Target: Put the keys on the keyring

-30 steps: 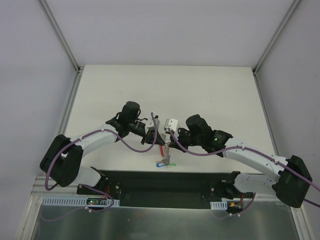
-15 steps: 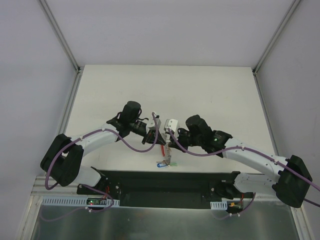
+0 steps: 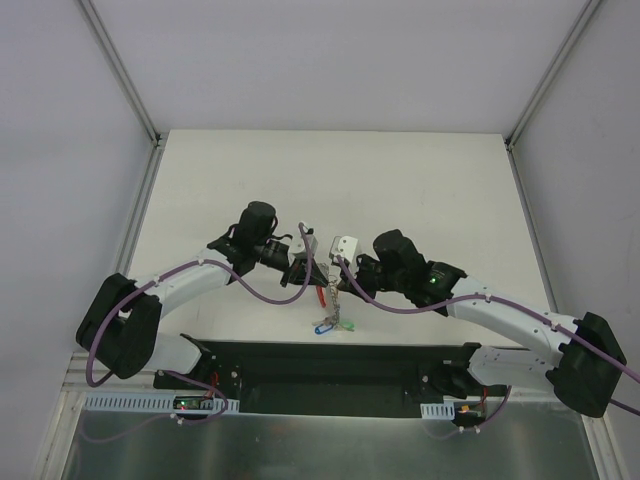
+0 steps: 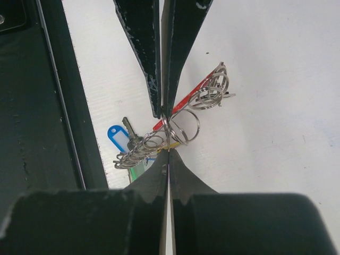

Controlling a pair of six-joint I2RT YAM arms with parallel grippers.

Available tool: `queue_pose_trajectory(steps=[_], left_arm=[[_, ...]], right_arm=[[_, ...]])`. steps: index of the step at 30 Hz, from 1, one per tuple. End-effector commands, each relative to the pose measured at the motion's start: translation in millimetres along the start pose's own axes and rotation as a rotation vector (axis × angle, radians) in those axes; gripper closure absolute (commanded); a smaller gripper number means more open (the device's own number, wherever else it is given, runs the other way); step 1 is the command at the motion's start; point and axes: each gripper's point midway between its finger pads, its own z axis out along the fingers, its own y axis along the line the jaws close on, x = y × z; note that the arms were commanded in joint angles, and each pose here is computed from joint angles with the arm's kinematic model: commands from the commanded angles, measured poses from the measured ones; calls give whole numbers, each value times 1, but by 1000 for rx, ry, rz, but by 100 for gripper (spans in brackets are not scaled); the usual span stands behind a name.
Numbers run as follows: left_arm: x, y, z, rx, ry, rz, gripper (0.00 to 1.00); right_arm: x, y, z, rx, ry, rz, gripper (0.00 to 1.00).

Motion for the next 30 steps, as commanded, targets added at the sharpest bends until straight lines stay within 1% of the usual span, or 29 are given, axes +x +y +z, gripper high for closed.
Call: queue_pose_trajectory(steps=[1,14,30], left_arm=[[-10,-3,-3,10,-24,54,100],[-10,-4,-1,31,-29,40,100],[-9,-1,-3,-7,-14,53,100]], right_arm=[[-17,-6,-5,33,-61,-13,99],[-17,-1,-3,4,-65,-18,99],[-17,-2,-5,5,-70,-25,99]])
